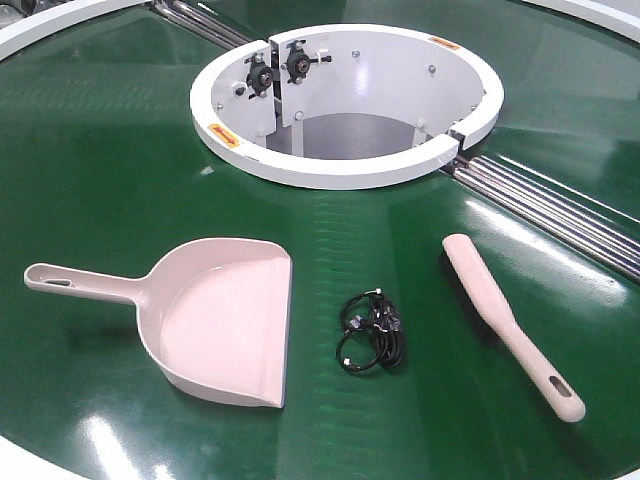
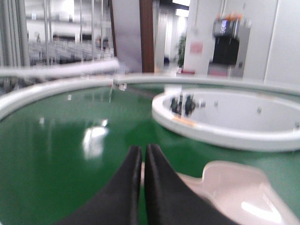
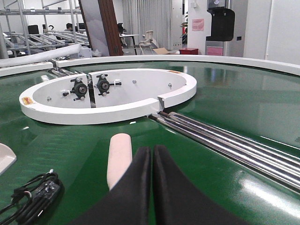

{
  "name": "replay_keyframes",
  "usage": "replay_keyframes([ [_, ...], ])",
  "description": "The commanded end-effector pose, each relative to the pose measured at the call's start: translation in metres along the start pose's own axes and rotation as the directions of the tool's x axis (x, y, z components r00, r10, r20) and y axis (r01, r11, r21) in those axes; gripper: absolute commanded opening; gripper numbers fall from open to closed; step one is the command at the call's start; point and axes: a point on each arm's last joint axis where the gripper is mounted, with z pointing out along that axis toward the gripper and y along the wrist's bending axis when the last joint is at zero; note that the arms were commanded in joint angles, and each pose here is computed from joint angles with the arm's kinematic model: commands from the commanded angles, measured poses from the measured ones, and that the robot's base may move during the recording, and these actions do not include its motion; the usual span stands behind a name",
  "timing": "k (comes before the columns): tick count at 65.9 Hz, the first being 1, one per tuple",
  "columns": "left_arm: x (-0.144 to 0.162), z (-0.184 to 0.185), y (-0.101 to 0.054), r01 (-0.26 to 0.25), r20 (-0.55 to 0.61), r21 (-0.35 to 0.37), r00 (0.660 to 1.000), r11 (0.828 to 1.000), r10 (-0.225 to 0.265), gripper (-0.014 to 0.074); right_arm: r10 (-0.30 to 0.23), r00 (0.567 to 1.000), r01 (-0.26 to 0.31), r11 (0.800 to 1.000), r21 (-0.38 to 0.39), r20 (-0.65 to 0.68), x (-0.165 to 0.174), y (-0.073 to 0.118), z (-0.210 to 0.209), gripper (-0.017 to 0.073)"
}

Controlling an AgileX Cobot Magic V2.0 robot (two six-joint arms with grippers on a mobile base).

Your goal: Clean and inspect green conveyor with broom and dustpan

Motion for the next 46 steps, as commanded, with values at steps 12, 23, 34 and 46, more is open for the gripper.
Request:
replay_keyframes([
  [12, -0.091, 0.009, 0.000, -0.021, 0.099, -0.002, 0.995, 1.000, 0.021, -0.0006, -0.002, 0.997, 0.003, 1.000, -0.002, 0.072, -0.001, 0.000, -0.001, -0.0010],
  [23, -0.105, 0.047, 0.001, -0.022, -0.222, -0.013, 0.975, 1.000, 0.019, -0.0006, -0.002, 0.997, 0.003, 1.000, -0.002, 0.072, -0.001, 0.000, -0.001, -0.0010],
  [34, -0.089, 0.079, 0.002, -0.026, -0.438, -0.015, 0.899, 1.000, 0.017, -0.0006, -0.002, 0.997, 0.003, 1.000, -0.002, 0.072, -0.001, 0.000, -0.001, -0.0010],
  [46, -0.075, 0.095, 0.002, -0.022, -0.512, -0.014, 0.859, 1.000, 0.012, -0.0005, -0.002, 0.997, 0.003, 1.000, -0.002, 0.072, -0.001, 0.000, -0.001, -0.0010],
])
